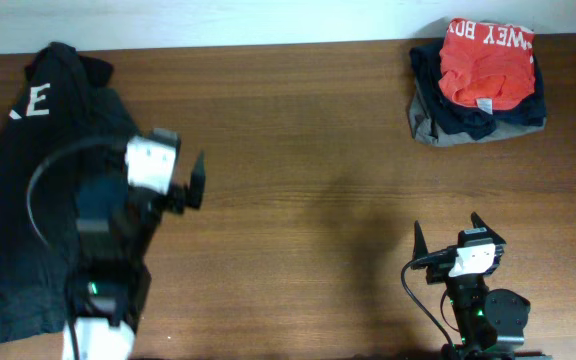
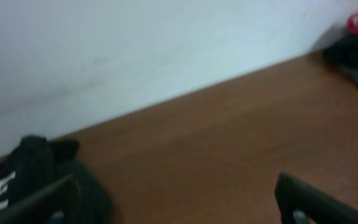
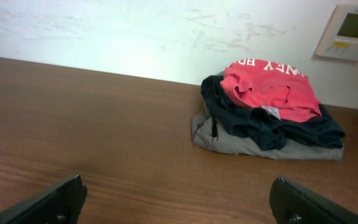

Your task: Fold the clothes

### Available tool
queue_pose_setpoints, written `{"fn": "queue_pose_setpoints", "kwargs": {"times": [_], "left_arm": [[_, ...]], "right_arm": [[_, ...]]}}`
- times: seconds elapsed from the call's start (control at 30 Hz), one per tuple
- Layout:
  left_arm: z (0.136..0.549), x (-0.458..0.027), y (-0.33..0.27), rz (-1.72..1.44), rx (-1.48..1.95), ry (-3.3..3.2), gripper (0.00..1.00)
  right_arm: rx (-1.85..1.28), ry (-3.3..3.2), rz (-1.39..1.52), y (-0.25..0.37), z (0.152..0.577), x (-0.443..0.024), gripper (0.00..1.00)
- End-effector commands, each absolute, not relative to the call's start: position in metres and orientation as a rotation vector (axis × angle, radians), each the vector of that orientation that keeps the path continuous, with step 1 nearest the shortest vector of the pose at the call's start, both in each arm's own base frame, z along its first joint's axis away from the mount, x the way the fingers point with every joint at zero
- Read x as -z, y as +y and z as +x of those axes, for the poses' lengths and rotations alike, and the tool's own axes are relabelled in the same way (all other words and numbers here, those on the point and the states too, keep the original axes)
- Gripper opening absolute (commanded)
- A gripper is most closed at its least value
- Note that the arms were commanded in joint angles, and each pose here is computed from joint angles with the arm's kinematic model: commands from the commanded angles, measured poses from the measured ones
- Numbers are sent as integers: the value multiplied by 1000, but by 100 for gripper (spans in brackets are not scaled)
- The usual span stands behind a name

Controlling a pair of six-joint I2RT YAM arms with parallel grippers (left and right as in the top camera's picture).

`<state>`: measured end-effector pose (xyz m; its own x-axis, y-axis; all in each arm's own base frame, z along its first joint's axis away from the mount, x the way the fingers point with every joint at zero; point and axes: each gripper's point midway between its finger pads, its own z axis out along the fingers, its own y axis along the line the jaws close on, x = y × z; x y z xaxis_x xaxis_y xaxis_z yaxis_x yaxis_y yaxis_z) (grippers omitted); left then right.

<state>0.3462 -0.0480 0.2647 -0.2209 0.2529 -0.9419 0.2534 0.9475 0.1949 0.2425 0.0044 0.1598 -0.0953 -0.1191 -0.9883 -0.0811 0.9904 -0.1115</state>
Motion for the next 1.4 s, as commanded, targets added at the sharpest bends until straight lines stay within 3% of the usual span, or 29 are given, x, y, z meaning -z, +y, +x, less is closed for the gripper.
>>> {"fn": "queue_pose_setpoints", "kwargs": {"times": [0.0,0.27,0.7,1.03,1.37], "left_arm": [[319,-236,-46,336,28,1776,99],[275,-188,-37,300,-9,1679,99],[259,-144,-17,237,-67,1696,99],[249,-130,-11,220,-80,1751,99],[246,-161,-11,210,-95,1617,99]], "right_arm": [[33,1666,-138,2,243,-158,99],[33,1666,-138,2,243,-158,99],[33,1666,-138,2,243,-158,98],[33,1666,-138,2,243,-158,99],[33,1666,-138,2,243,-158,99]]}}
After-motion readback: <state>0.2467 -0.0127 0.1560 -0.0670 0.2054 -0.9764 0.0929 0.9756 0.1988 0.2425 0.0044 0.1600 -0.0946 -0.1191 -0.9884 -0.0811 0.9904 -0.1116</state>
